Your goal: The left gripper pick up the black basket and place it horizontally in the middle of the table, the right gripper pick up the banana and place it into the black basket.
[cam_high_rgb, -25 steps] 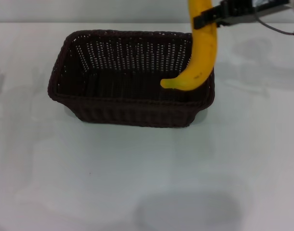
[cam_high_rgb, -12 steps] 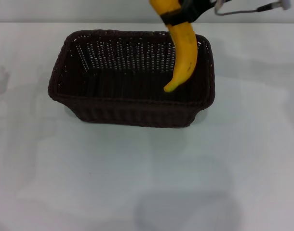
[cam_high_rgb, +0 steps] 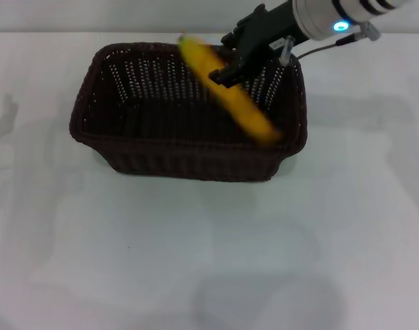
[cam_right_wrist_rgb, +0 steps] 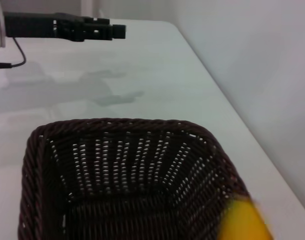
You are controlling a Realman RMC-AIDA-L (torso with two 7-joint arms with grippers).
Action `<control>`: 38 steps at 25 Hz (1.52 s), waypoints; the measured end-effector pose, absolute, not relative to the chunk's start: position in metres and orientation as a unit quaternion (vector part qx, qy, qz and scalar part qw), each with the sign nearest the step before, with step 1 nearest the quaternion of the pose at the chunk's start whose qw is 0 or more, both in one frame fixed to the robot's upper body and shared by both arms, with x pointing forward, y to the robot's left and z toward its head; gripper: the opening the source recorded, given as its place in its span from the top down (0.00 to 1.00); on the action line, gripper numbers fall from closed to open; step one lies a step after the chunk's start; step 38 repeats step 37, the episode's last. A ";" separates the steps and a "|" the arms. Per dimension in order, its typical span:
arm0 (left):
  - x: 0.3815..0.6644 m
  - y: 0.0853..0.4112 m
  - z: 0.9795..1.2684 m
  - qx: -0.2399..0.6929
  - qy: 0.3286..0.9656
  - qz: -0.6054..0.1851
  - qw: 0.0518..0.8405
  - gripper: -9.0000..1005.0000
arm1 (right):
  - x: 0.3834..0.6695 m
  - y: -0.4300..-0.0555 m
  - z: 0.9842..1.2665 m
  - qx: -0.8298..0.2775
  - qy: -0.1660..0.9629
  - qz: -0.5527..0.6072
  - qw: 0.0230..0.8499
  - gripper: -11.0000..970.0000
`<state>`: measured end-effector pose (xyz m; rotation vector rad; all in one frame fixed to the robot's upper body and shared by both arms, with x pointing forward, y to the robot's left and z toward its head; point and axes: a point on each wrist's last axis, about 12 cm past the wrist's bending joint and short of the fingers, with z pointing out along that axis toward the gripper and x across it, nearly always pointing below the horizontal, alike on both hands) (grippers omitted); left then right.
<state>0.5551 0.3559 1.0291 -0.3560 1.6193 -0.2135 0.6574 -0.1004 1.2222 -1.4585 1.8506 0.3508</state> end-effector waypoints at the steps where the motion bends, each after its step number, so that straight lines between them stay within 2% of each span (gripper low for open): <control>1: 0.555 0.356 1.029 -0.158 0.719 -0.095 0.670 0.25 | 0.657 -0.101 1.221 -0.567 0.722 0.138 0.371 0.35; 6: 0.555 0.353 1.027 -0.157 0.722 -0.097 0.666 0.25 | 0.654 -0.116 1.221 -0.525 0.730 0.180 0.400 0.24; 8: 0.555 0.351 1.026 -0.159 0.723 -0.099 0.665 0.25 | 0.652 -0.138 1.225 -0.475 0.735 0.212 0.435 0.20; 9: 0.554 0.351 1.026 -0.159 0.723 -0.099 0.665 0.25 | 0.649 -0.164 1.226 -0.426 0.734 0.242 0.470 0.18; 10: 0.554 0.350 1.025 -0.160 0.723 -0.100 0.664 0.25 | 0.649 -0.164 1.226 -0.426 0.734 0.242 0.470 0.16; 12: 0.553 0.349 1.024 -0.162 0.723 -0.102 0.663 0.25 | 0.644 -0.194 1.225 -0.367 0.716 0.287 0.520 0.11; 14: 0.550 0.348 1.021 -0.164 0.726 -0.102 0.660 0.25 | 0.639 -0.223 1.221 -0.301 0.690 0.329 0.569 0.11; 19: 0.544 0.342 1.013 -0.143 0.738 -0.074 0.655 0.25 | 0.615 -0.311 1.181 -0.114 0.637 0.354 0.675 0.10; 24: 0.543 0.336 1.015 -0.125 0.730 -0.065 0.669 0.25 | 0.578 -0.363 1.129 -0.053 0.626 0.238 0.740 0.10; 30: 0.543 0.334 1.019 -0.112 0.720 -0.066 0.682 0.24 | 0.551 -0.366 1.073 -0.069 0.638 0.033 0.766 0.10; 38: 0.540 0.330 1.021 -0.099 0.711 -0.070 0.693 0.24 | 0.546 -0.366 1.063 -0.071 0.649 0.008 0.757 0.10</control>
